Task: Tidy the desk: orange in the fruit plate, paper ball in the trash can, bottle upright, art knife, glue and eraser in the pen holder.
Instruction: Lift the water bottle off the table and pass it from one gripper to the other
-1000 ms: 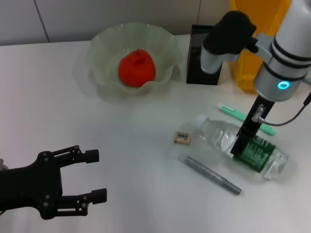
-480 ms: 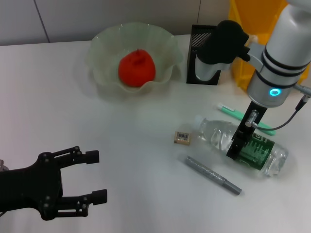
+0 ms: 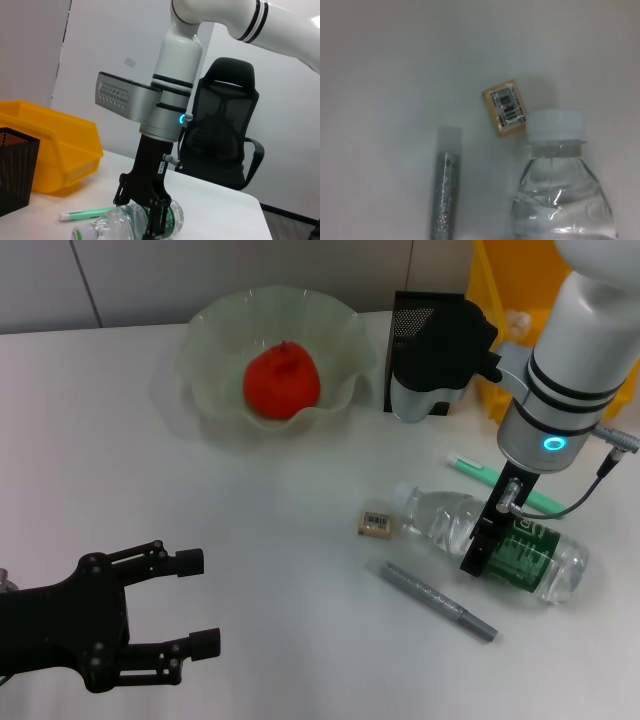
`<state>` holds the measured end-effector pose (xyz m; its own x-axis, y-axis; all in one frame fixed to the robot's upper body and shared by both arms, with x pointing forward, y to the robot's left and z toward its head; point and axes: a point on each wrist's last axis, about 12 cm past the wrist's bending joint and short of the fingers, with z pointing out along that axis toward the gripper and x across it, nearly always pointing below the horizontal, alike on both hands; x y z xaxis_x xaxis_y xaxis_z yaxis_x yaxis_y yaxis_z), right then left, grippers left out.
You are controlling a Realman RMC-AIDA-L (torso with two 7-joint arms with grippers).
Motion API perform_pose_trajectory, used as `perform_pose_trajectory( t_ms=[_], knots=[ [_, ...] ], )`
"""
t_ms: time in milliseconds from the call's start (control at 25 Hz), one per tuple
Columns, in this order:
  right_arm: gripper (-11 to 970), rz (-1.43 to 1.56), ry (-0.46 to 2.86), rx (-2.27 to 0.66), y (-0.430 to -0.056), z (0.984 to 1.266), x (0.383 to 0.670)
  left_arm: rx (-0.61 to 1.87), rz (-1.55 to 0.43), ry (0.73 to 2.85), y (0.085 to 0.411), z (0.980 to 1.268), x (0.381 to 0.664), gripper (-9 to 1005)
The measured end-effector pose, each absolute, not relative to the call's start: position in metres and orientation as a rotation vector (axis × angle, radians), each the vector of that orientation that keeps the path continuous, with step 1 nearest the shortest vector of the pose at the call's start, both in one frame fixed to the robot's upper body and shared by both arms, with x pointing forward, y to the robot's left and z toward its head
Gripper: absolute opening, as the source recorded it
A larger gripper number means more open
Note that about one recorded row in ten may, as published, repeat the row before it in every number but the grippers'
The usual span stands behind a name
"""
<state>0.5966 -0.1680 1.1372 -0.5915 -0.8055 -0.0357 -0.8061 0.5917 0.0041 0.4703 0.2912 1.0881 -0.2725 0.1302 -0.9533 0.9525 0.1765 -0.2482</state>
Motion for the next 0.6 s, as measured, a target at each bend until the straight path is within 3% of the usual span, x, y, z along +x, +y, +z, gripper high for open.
perform_pose_trajectory(
  t_ms=[320,600],
  knots=[
    [774,0.044,2.750,-1.387,-0.174,1.142,0.594,1.062,-1.202,1.589,0.291,1.088,0.470,763],
    [773,0.183,2.574,-1.382,-0.188,1.171,0.575,1.060,-1.196,1.587,0.291,1.089,0.472,760]
  ],
)
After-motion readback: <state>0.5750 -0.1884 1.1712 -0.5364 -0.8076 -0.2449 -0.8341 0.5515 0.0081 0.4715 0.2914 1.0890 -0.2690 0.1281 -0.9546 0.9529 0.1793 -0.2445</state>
